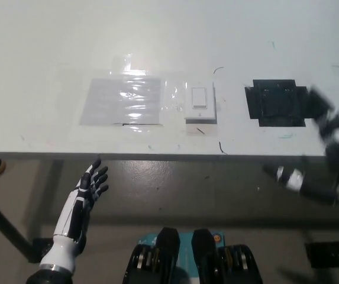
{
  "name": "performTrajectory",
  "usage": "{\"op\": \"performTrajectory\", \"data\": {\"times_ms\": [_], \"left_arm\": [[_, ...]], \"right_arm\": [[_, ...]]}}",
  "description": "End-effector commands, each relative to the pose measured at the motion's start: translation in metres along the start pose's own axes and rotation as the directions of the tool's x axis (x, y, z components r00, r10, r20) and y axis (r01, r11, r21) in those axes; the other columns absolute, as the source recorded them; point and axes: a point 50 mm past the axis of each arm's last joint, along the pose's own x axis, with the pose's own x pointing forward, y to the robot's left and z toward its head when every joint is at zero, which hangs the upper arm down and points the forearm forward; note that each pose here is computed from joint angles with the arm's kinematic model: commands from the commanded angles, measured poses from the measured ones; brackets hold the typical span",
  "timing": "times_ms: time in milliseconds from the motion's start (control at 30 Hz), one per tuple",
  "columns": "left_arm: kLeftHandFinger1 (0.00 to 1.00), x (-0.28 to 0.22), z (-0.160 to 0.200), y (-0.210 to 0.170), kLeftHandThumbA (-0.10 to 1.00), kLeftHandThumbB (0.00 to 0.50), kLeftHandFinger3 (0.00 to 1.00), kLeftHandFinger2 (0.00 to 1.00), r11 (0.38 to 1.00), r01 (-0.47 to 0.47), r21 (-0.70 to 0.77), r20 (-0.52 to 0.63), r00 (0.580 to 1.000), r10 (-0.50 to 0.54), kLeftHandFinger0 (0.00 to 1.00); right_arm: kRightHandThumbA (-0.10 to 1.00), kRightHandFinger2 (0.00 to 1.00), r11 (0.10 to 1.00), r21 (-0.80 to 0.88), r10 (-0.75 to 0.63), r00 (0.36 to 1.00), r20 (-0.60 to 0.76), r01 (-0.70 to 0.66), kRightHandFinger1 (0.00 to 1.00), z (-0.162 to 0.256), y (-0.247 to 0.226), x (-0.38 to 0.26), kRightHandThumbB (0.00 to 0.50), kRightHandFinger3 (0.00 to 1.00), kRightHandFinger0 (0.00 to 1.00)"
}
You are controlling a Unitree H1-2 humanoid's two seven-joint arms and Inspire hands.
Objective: A white switch is kept at the centre of the table close to the robot and the robot uses its right hand to press it to turn it on
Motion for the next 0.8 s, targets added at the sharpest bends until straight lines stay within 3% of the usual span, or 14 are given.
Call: {"op": "performTrajectory", "data": {"times_ms": [0,233,333,433,567,767], "left_arm": [[1.00,0.000,0.015,-0.003,1.00,0.072,1.00,1.00,1.000,0.018,-0.008,0.066,0.998,-0.017,1.00],[1.00,0.001,0.013,-0.002,1.00,0.055,1.00,1.00,1.000,0.028,-0.006,0.074,0.997,-0.027,1.00],[1.00,0.000,0.014,-0.002,1.00,0.060,1.00,1.00,0.999,0.031,-0.006,0.067,0.997,-0.031,1.00],[1.00,0.001,0.013,-0.002,1.00,0.056,1.00,1.00,0.999,0.036,-0.026,0.071,0.997,-0.035,1.00],[1.00,0.001,0.011,-0.002,1.00,0.069,1.00,1.00,0.999,0.039,0.016,0.075,0.996,-0.040,1.00],[1.00,0.002,0.011,-0.003,1.00,0.080,1.00,1.00,0.999,0.042,0.006,0.072,0.996,-0.043,1.00]], "right_arm": [[1.00,1.00,0.941,-0.216,0.268,0.963,0.004,-0.261,1.00,0.060,-0.018,0.099,0.274,1.00,1.00],[1.00,1.00,0.805,-0.347,0.463,0.875,-0.138,-0.481,1.00,0.055,0.003,0.187,0.226,1.00,1.00],[1.00,1.00,0.759,-0.347,0.513,0.834,-0.201,-0.551,1.00,0.042,0.014,0.207,0.236,1.00,1.00],[1.00,1.00,0.702,-0.380,0.530,0.798,-0.286,-0.603,1.00,0.031,0.026,0.221,0.298,1.00,1.00],[1.00,1.00,0.656,-0.378,0.555,0.757,-0.344,-0.653,1.00,0.018,0.037,0.230,0.264,1.00,1.00],[1.00,1.00,0.616,-0.347,0.564,0.704,-0.432,-0.707,1.00,-0.005,0.052,0.233,0.267,1.00,1.00]]}}
